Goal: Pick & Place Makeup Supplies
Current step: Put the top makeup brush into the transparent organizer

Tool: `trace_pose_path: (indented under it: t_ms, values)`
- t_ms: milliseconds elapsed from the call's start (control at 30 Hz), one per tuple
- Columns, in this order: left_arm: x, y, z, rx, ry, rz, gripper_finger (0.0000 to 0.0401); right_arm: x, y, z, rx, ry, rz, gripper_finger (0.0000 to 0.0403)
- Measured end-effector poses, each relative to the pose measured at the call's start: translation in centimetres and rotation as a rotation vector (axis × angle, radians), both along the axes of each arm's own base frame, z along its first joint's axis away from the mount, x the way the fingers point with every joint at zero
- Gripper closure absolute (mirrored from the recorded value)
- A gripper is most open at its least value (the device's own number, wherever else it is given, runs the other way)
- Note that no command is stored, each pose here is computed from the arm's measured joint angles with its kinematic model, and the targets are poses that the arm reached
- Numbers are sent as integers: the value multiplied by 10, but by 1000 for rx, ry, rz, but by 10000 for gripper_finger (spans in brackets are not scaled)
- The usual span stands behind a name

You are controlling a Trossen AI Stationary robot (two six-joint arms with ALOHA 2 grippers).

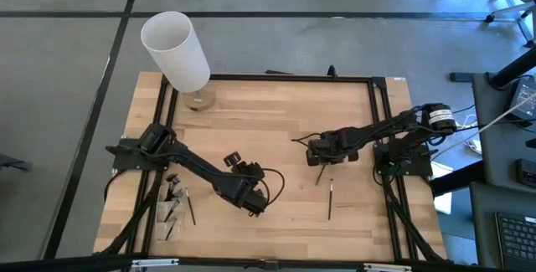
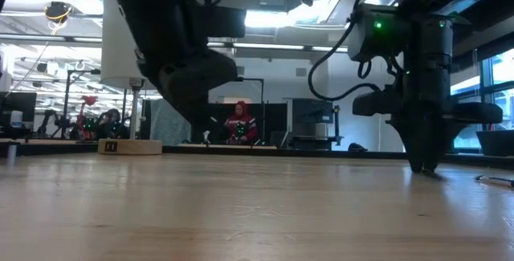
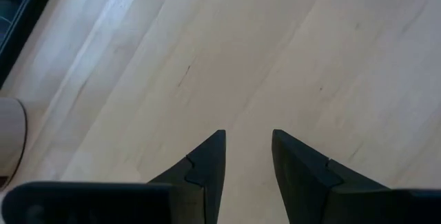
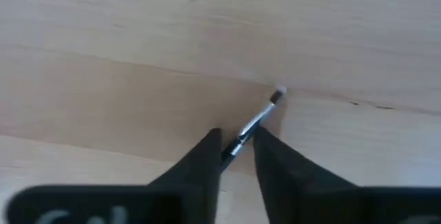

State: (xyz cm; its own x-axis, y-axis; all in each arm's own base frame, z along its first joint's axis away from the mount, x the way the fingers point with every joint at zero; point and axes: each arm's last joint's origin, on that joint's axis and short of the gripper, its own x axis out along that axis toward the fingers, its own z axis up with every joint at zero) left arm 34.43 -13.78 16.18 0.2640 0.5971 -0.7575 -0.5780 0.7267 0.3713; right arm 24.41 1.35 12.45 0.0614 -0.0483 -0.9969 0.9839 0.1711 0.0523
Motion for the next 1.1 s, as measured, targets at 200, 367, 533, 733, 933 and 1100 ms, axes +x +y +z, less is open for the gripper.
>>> trace_pose_path:
  t_ms: [200,367,533,733,933,1100]
  values:
    - [0,2,1,48,-46,29,287,3,-2,1,-50,-22,58,386]
    - [-2,3,2,77,-38,37,287,7,-8,1,-101,-57,108,391]
    - [-7,6,3,112,-12,64,287,22,-14,8,-171,-210,185,373]
    - [-21,2,5,118,9,140,287,53,-17,38,-327,-598,382,390]
    - [-41,-17,33,65,-47,110,288,73,-29,71,-501,-943,621,397]
    - [-62,-28,72,82,-245,64,288,78,-43,85,-528,-1117,747,397]
